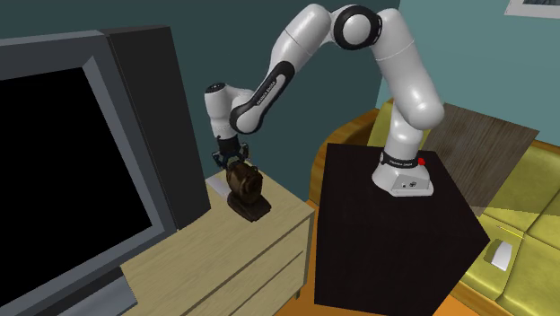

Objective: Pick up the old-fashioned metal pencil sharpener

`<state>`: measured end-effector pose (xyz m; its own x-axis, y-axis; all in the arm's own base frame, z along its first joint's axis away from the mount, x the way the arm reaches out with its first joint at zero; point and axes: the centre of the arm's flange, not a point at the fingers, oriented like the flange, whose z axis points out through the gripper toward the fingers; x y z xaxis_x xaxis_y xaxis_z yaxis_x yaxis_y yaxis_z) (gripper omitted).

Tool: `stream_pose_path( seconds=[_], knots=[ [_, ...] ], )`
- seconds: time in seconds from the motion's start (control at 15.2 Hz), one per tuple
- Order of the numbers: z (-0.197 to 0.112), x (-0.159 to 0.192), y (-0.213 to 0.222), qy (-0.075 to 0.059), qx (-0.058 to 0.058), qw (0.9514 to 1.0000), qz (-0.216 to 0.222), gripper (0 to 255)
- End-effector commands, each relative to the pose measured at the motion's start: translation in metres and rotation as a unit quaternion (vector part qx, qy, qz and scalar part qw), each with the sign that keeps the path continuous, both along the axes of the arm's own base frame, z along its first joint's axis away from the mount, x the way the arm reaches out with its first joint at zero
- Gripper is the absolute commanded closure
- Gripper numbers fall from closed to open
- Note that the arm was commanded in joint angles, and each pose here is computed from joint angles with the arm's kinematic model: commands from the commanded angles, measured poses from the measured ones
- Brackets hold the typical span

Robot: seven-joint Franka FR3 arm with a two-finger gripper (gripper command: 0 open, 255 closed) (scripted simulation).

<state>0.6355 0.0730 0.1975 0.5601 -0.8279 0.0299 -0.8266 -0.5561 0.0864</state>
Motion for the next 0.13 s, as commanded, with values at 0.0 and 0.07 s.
stream_pose_path(
  seconds=[0.0, 0.07],
  knots=[
    [0.0073, 0.0001, -0.0005, -0.001, 0.0, 1.0, 0.0, 255],
    [0.0073, 0.0002, -0.0006, -0.001, 0.0, 1.0, 0.0, 255]
  ],
)
